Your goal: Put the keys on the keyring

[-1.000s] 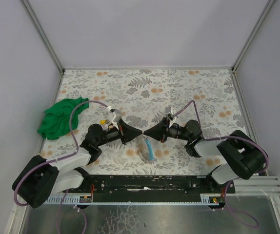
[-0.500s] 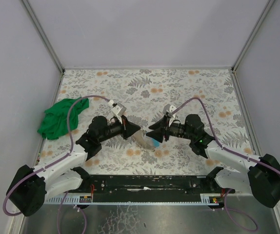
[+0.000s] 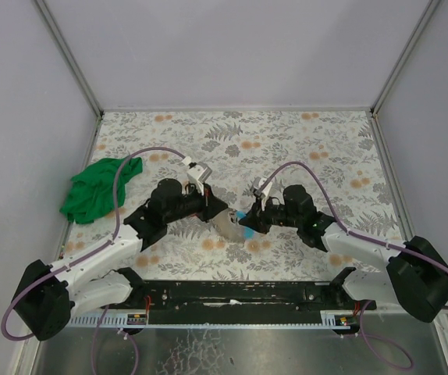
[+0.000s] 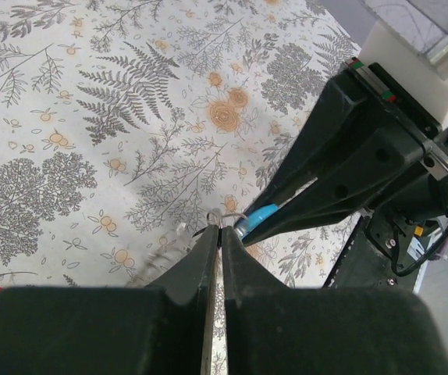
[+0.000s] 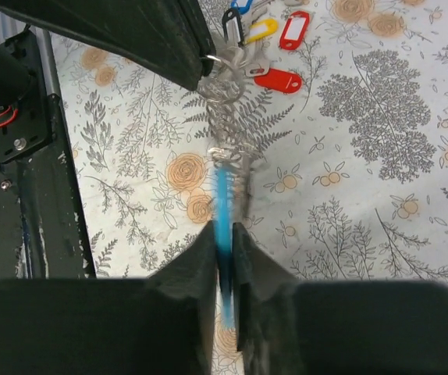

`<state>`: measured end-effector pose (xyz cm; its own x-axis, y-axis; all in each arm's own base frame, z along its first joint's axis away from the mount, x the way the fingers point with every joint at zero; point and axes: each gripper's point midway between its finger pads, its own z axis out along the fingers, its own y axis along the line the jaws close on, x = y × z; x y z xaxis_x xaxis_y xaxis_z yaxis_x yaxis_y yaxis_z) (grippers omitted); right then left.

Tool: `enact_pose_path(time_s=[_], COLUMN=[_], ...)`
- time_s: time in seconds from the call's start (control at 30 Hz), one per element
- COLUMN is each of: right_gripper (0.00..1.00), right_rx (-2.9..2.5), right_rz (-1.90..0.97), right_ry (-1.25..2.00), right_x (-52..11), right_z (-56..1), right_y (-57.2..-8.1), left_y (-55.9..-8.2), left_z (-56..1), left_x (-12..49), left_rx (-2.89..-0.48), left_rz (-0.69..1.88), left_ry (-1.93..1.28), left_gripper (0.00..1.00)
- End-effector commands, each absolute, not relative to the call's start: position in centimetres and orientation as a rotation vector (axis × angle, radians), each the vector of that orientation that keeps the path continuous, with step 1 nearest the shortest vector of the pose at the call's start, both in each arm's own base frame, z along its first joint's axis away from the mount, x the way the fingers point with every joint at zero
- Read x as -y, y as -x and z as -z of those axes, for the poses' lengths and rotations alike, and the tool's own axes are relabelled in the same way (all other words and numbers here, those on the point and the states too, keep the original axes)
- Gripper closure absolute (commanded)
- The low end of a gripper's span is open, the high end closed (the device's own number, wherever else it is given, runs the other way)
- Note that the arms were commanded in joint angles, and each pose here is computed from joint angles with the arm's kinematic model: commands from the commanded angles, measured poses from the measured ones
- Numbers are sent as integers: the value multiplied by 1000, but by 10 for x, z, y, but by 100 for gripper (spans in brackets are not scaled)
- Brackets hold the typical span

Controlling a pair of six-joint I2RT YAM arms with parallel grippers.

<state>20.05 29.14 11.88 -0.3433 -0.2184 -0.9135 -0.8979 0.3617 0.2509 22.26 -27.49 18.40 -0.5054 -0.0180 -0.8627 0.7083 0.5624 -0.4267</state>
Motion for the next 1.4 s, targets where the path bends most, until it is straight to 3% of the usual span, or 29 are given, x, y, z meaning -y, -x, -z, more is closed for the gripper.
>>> enact_pose_path(time_s=[0.0, 0.03, 0.07, 0.47, 0.57, 0.67, 0.8, 1.03, 1.37], right_gripper=[92, 99, 100, 100, 93, 73, 59, 58, 64], right_rx=[-1696, -1697, -1696, -1751, -1736, -1721, -1625, -1378, -1263], right_rz=[-950, -932, -907, -688, -707, -697, -701, -899, -1096], right_ry=[996, 1000, 1001, 967, 981, 1007, 1096, 1229, 1508], right_x=[-300, -300, -299, -289, -291, -288, -288, -292, -315], right_z=[-149, -149, -151, -159, -162, -164, -179, -218, -205], right_y=[-214, -215, -216, -225, -221, -219, -211, -211, -210], left_y=[-224, -225, -225, -228, -227, -226, -222, -219, -217], left_z=[-197, -199, -198, -187, -184, -185, -188, -198, -206], left_x=[279, 279, 278, 271, 271, 272, 275, 282, 288], left_rx=[-1905, -1913, -1931, -2132, -2176, -2201, -2195, -2149, -2117], left_rz=[994, 985, 972, 832, 808, 802, 818, 850, 880], left_ry=[-580, -578, -575, -590, -619, -662, -728, -825, -894], left_gripper=[100, 100, 100, 100, 100, 100, 100, 100, 100])
